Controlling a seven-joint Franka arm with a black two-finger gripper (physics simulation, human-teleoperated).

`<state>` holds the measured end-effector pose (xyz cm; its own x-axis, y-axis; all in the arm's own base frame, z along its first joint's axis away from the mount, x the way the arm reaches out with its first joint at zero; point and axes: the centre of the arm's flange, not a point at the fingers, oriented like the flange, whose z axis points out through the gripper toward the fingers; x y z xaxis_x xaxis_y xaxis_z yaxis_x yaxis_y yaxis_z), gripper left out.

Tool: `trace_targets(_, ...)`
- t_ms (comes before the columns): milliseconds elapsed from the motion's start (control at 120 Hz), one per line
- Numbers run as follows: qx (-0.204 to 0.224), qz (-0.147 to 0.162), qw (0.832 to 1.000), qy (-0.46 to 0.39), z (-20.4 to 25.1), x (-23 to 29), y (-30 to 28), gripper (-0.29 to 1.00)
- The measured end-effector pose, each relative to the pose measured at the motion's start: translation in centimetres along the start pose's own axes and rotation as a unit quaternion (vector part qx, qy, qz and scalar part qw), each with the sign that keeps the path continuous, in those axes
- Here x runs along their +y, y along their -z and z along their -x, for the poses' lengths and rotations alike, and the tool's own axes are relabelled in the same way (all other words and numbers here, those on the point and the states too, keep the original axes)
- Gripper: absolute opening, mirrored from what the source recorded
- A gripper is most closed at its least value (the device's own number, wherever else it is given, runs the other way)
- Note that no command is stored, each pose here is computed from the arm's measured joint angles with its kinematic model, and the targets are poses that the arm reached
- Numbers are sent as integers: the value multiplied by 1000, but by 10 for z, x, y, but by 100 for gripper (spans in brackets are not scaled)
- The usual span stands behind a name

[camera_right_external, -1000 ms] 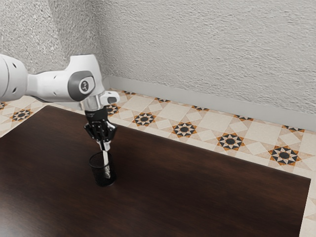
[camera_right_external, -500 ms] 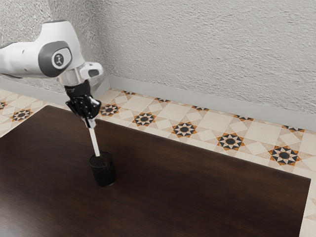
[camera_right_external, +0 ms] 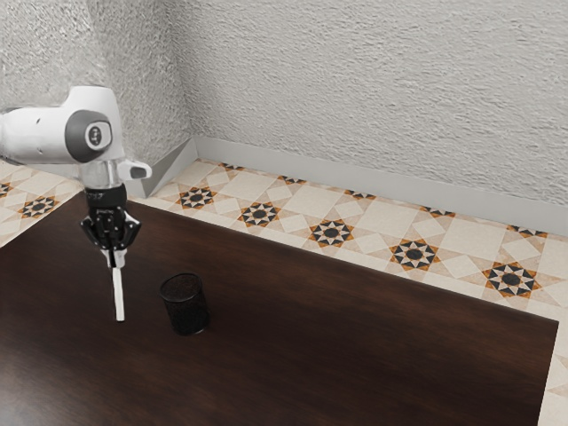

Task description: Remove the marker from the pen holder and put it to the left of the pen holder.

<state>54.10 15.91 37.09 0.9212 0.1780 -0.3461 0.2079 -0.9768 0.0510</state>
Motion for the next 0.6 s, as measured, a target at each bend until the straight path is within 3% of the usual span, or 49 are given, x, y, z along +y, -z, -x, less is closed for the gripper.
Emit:
trace_targets(233, -28, -1, 1000, 3, -26, -8, -26, -6)
trace_targets(600, -9, 11, 1000, -1, -45, -3, -29, -2)
